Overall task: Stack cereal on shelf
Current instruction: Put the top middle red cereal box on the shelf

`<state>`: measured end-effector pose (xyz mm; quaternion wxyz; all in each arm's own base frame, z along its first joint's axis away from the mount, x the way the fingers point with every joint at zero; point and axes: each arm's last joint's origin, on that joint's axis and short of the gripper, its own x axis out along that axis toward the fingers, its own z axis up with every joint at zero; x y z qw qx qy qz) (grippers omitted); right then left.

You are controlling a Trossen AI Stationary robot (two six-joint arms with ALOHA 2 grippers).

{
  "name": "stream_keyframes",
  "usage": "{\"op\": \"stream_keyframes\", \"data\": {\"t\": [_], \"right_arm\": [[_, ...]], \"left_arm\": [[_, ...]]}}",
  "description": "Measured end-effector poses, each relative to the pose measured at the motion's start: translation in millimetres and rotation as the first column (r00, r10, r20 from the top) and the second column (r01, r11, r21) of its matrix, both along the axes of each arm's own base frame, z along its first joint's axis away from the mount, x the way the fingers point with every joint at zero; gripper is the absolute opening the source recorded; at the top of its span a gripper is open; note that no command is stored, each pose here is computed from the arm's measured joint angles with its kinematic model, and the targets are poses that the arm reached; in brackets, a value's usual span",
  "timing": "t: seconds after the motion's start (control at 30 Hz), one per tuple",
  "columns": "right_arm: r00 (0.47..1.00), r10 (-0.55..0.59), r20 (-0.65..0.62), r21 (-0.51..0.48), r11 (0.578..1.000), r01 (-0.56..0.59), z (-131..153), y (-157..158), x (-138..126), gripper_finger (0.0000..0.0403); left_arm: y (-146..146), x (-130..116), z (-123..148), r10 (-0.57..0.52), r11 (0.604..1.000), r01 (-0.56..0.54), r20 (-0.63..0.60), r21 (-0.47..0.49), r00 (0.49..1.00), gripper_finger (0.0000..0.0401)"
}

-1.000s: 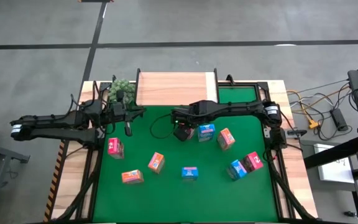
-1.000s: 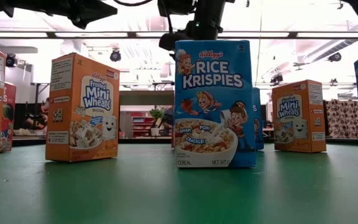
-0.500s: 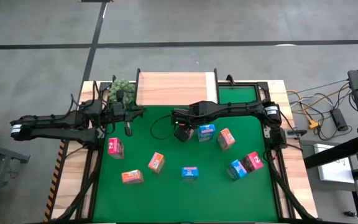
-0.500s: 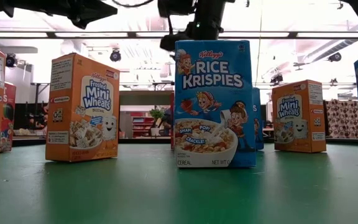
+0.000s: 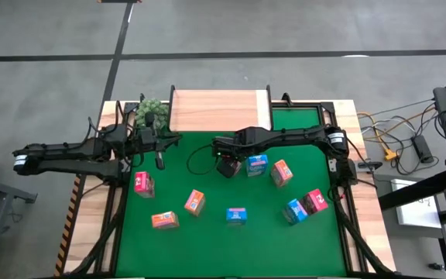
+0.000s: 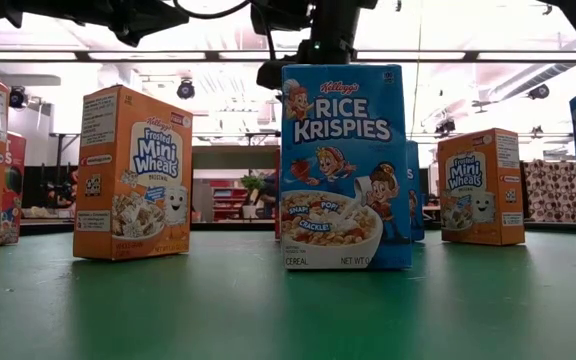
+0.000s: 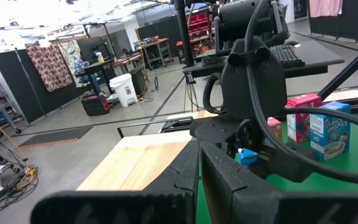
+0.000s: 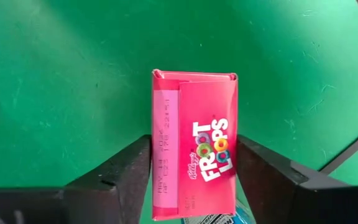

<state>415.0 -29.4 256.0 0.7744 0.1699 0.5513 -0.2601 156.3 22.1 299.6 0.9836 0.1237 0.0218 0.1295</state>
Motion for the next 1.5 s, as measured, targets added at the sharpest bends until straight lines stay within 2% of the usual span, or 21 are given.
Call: {"op": "stream_keyframes", "data": {"t": [0.2,0.87,1.23,1.5], "right_arm": [[1.0,0.0,0.0,0.001,1.0,0.0,0.0,0.0,0.0,0.0192],[1.0,0.001,0.003,0.001,1.0,-0.001,0.2,0.0,0.2,0.0189],[1.0,0.028,0.005,-0.006,1.0,-0.028,0.3,4.5,1.1,0.0155],[0.999,0.038,0.015,-0.009,0.999,-0.038,4.0,4.6,0.3,0.015]], "left_arm": [[0.0,0.0,0.0,0.0,1.0,0.0,0.0,0.0,1.0,0.0],[0.0,0.0,0.0,-0.001,1.0,0.001,0.0,0.0,1.0,0.0],[0.0,0.0,0.0,0.0,1.0,0.0,0.0,0.0,1.0,0.0],[0.0,0.0,0.0,0.0,1.0,0.0,0.0,0.0,1.0,0.0]]}}
